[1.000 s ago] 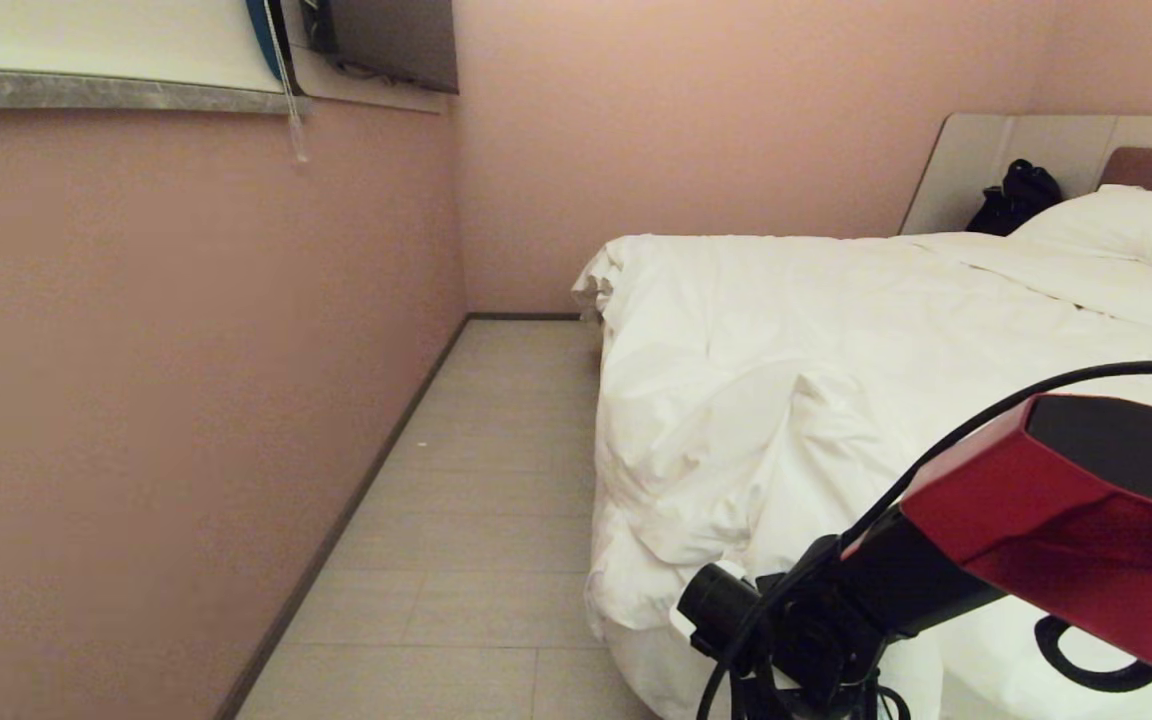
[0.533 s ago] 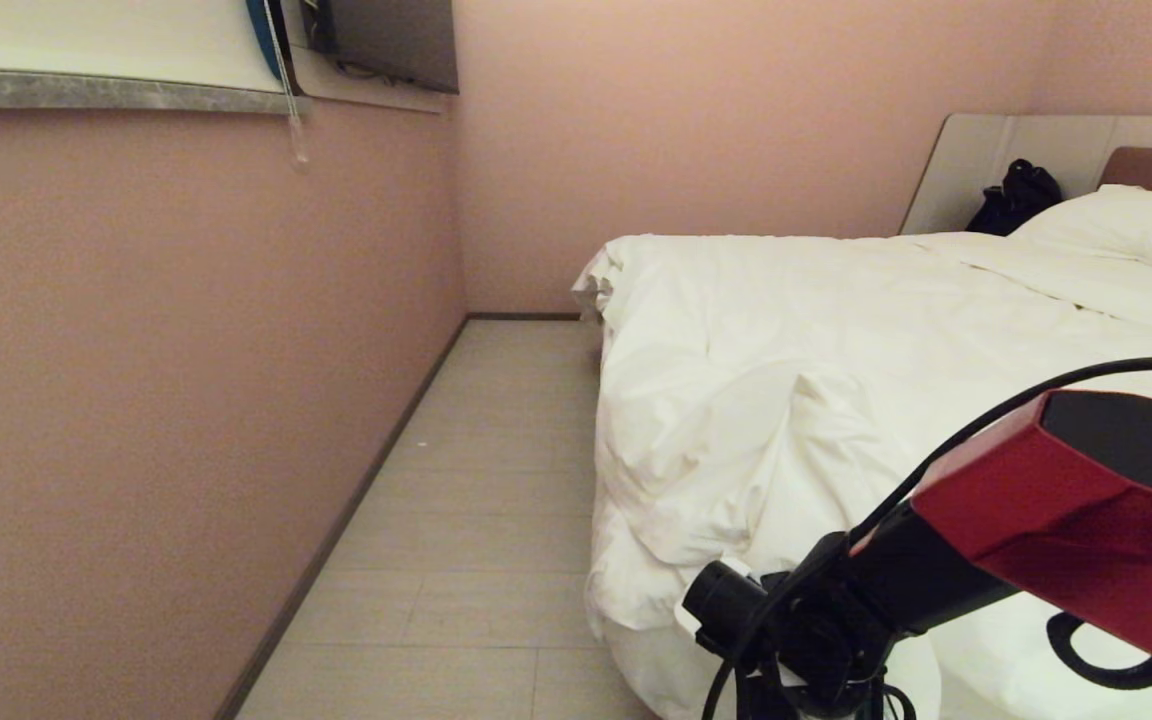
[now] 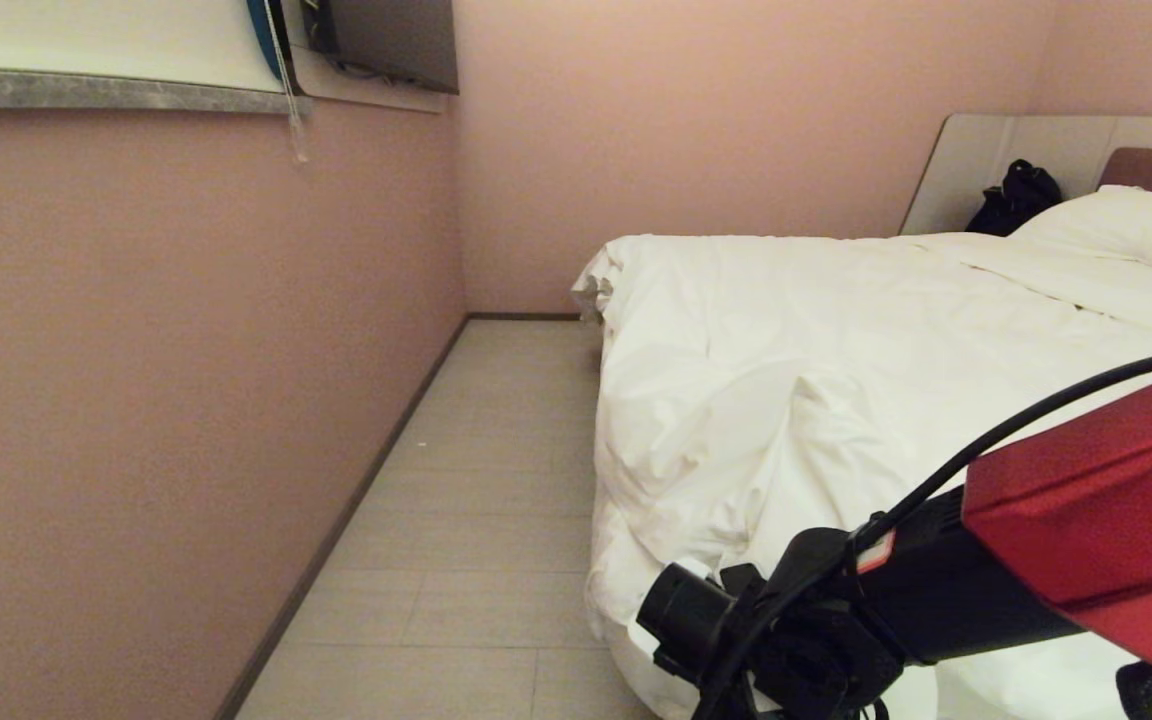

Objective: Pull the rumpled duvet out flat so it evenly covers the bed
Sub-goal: Flatten the corners of the folded blanket

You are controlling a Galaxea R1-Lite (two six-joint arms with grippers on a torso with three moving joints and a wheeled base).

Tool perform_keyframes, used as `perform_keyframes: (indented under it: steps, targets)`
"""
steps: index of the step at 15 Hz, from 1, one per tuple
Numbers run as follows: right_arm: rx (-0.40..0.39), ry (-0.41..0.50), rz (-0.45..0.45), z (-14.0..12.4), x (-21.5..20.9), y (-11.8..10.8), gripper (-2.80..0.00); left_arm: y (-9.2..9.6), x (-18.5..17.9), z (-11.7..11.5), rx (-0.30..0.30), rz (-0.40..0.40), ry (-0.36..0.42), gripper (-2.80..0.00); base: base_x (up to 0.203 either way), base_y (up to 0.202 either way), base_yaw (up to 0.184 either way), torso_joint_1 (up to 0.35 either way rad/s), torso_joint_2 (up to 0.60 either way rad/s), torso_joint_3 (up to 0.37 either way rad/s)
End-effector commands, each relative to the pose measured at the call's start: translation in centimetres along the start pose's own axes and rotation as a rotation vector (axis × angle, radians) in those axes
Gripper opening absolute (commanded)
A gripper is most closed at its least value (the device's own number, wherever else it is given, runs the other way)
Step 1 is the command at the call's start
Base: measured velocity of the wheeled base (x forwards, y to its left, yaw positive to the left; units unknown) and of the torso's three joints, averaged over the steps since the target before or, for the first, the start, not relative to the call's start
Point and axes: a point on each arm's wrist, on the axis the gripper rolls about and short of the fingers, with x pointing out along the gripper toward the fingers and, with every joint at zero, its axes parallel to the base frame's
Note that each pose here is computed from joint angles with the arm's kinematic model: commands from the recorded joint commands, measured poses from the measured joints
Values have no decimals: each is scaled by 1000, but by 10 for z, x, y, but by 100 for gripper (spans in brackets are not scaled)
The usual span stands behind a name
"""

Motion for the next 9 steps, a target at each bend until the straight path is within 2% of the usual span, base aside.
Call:
perform_keyframes:
  steps: [1,9]
  targets:
    - [-6,18,-22,1,-9,-4,0,0,0,0,0,1,-1,-280,0,0,0,0,0,0]
    - [-38,83,-89,-7,6,5,0,0,0,0,0,1,-1,-280,0,0,0,0,0,0]
